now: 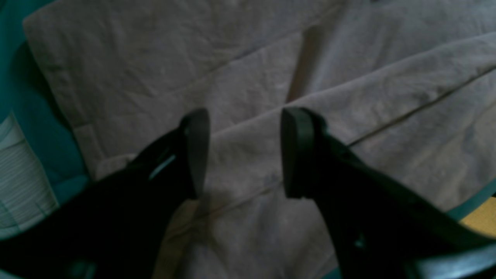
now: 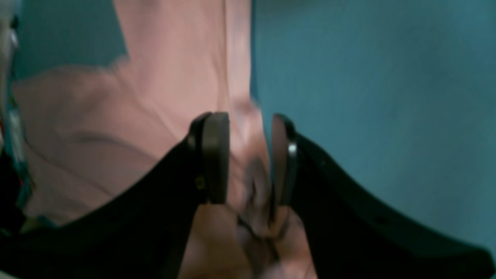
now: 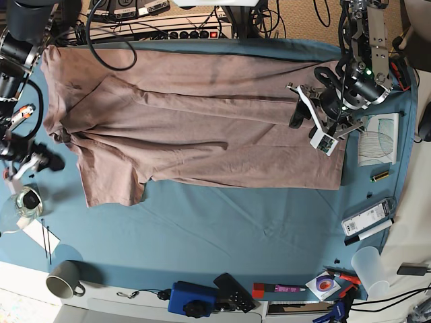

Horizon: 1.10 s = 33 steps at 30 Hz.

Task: Fold the T-shirt properly
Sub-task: 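Move both grippers to the hem corners of the shirt, then grasp the hem corners with both grippers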

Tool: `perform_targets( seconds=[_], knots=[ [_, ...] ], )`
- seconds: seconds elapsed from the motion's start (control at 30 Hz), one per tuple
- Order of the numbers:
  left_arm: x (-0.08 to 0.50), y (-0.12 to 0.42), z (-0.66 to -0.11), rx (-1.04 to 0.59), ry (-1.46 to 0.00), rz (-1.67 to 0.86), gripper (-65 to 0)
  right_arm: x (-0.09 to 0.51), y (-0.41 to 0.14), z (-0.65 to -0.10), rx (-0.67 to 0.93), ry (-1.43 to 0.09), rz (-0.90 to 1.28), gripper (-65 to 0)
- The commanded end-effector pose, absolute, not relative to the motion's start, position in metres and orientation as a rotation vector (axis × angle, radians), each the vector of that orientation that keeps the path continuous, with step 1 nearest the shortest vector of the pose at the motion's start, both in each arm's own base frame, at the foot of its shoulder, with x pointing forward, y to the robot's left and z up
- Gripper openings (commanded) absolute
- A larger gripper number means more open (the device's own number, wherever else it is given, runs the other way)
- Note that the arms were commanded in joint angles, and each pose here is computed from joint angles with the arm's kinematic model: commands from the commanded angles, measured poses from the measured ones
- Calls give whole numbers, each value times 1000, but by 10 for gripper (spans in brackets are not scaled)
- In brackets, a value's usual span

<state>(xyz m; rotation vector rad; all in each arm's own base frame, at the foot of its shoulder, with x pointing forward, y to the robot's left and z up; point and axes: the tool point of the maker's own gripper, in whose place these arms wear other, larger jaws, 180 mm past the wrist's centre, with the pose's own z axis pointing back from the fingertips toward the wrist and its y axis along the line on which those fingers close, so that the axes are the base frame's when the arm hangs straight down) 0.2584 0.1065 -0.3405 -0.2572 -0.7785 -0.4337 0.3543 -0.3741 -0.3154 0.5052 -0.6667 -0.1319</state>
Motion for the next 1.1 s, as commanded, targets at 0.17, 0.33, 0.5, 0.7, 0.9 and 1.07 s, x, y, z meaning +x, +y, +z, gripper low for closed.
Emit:
perform_targets(
  seconds=[0.17, 0.33, 0.5, 0.7, 0.9, 1.07],
  knots=[
    [264, 106, -330, -260, -822, -439, -350, 395, -398, -276, 368, -849, -120, -458],
    [264, 106, -330, -260, -821, -439, -350, 415, -376, -297, 321, -860, -92, -458],
    [264, 106, -331, -259, -818, -439, -350, 423, -342, -323, 333, -825, -60, -458],
    [264, 106, -331, -259, -819, -439, -350, 426, -335, -346, 279, -791, -81, -458],
    [264, 106, -330, -260, -822, -439, -350, 414, -335, -376, 285, -720, -135, -459],
    [265, 105, -329, -261, -827, -439, -350, 405, -318, -381, 379, -674, -100, -459]
  ],
)
